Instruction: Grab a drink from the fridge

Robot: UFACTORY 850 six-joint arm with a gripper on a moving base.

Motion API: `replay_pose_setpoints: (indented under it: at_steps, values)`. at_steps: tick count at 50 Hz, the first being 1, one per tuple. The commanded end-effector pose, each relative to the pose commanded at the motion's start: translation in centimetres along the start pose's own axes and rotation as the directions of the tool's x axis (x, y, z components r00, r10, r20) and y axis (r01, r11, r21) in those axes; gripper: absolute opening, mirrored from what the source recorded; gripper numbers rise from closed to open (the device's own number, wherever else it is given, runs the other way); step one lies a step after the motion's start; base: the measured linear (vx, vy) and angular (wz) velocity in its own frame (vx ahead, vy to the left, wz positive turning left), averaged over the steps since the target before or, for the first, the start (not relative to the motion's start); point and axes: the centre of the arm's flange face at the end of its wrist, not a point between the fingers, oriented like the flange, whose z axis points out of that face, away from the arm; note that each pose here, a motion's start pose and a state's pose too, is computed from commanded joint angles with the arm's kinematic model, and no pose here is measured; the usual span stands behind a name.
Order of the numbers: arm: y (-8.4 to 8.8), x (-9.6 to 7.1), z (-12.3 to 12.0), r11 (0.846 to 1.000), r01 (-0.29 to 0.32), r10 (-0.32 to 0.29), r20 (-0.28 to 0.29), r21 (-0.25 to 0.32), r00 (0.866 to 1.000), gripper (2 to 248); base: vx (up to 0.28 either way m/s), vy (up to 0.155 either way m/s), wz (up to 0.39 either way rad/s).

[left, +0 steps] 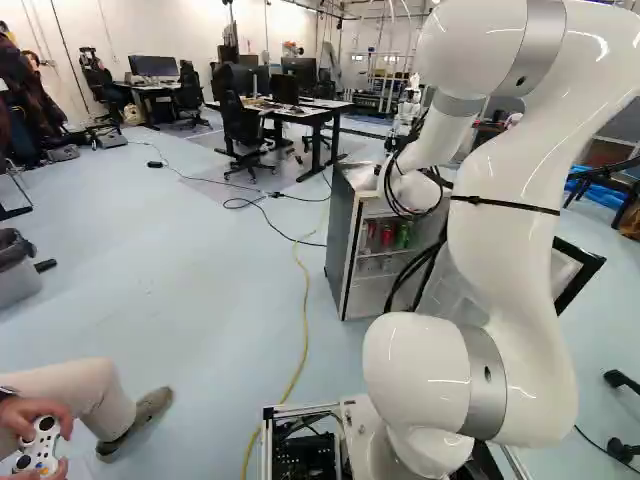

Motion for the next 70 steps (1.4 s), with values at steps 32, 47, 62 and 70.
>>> replay_pose_setpoints:
  at_steps: [32,47,62,70]
  values:
    - [-0.5,0.3,-5.5,1.000,-0.002,0.002,0.019,0.001,1.000,247,0.000,0.000,0.000]
    - [0.3,0.7,-9.0,0.999,-0.021,0.025,0.093,-0.043,0.995,247,0.000,0.000,0.000]
    - [2.6,0.6,-11.0,0.990,-0.057,0.083,0.208,-0.131,0.975,247,0.000,0.000,0.000]
    - [3.9,0.6,-11.6,0.983,-0.071,0.116,0.268,-0.171,0.956,247,0.000,0.000,0.000]
